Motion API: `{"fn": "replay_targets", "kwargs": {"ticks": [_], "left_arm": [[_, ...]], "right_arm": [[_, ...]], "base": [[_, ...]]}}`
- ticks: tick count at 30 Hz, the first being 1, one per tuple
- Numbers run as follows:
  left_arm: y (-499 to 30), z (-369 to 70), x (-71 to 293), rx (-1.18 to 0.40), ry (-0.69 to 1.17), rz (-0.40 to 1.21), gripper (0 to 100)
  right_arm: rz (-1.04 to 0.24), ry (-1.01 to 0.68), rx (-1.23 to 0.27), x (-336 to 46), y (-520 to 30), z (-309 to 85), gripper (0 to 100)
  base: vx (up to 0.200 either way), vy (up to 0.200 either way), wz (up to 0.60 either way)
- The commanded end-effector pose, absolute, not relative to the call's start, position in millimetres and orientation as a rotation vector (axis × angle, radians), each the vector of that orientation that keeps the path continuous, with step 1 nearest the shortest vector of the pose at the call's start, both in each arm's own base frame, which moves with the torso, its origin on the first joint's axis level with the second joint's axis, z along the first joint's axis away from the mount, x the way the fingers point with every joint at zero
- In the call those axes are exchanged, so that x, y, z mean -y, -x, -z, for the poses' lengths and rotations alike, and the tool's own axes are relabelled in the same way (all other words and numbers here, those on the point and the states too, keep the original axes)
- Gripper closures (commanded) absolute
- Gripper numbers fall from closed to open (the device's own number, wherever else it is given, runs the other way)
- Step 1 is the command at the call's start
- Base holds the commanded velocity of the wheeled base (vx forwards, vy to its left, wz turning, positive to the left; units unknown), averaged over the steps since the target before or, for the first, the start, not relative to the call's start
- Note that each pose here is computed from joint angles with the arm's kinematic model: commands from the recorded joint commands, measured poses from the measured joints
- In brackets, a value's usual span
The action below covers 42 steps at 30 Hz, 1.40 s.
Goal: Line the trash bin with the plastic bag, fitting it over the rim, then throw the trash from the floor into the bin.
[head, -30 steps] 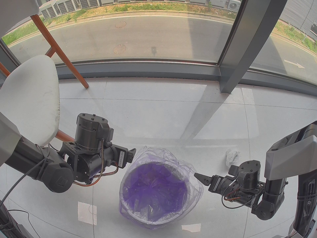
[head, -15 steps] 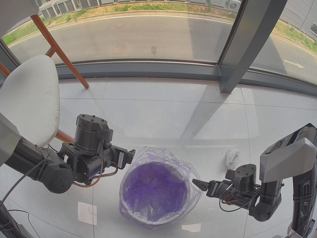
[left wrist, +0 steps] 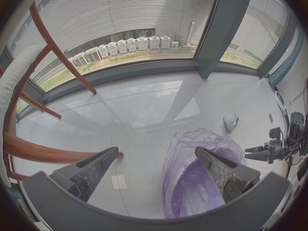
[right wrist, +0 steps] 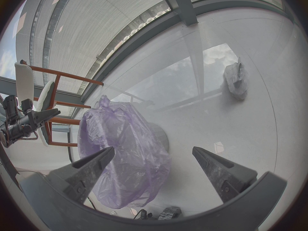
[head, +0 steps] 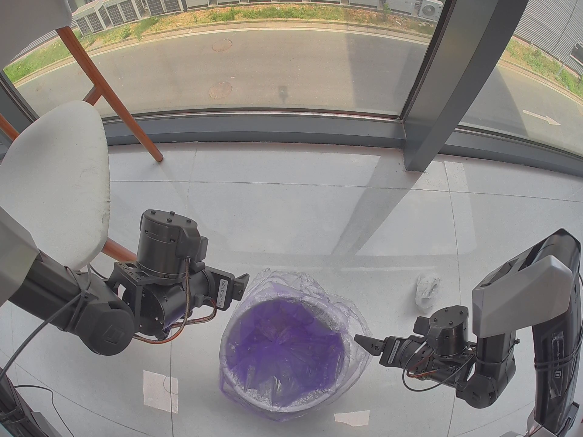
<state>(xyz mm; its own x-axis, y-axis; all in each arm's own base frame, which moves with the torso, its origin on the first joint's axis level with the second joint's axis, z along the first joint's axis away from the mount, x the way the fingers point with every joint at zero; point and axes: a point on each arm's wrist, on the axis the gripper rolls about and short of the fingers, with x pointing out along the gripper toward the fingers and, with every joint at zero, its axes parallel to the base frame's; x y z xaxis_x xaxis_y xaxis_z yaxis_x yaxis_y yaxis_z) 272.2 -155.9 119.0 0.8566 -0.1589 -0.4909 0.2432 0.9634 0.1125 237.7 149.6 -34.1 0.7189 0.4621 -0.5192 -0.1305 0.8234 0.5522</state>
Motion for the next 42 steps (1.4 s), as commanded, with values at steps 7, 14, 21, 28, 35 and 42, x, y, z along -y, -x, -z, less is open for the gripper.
{"fn": "replay_targets", "kwargs": {"ticks": [7, 14, 21, 28, 35, 42], "left_arm": [[-273.2, -118.8, 156.9, -0.492, -0.171, 0.213, 0], [-273.2, -118.1, 156.9, -0.494, -0.171, 0.213, 0], [-273.7, -116.7, 157.1, -0.498, -0.173, 0.213, 0], [-274.1, -116.5, 157.4, -0.498, -0.173, 0.213, 0], [-273.9, -117.0, 157.3, -0.497, -0.171, 0.213, 0], [-274.1, -116.5, 157.4, -0.498, -0.172, 0.212, 0]], "right_arm": [[-0.3, -0.492, -0.755, -139.9, -229.9, 45.1, 0], [-0.288, -0.469, -0.785, -139.2, -228.8, 55.7, 0], [-0.3, -0.452, -0.795, -142.0, -229.2, 60.7, 0], [-0.329, -0.45, -0.806, -145.6, -230.9, 65.3, 0], [-0.336, -0.455, -0.807, -146.4, -232.6, 66.7, 100], [-0.35, -0.47, -0.771, -149.7, -244.1, 67.0, 100]], "base": [[0.0, 0.0, 0.0], [0.0, 0.0, 0.0], [0.0, 0.0, 0.0], [0.0, 0.0, 0.0], [0.0, 0.0, 0.0], [0.0, 0.0, 0.0]]}}
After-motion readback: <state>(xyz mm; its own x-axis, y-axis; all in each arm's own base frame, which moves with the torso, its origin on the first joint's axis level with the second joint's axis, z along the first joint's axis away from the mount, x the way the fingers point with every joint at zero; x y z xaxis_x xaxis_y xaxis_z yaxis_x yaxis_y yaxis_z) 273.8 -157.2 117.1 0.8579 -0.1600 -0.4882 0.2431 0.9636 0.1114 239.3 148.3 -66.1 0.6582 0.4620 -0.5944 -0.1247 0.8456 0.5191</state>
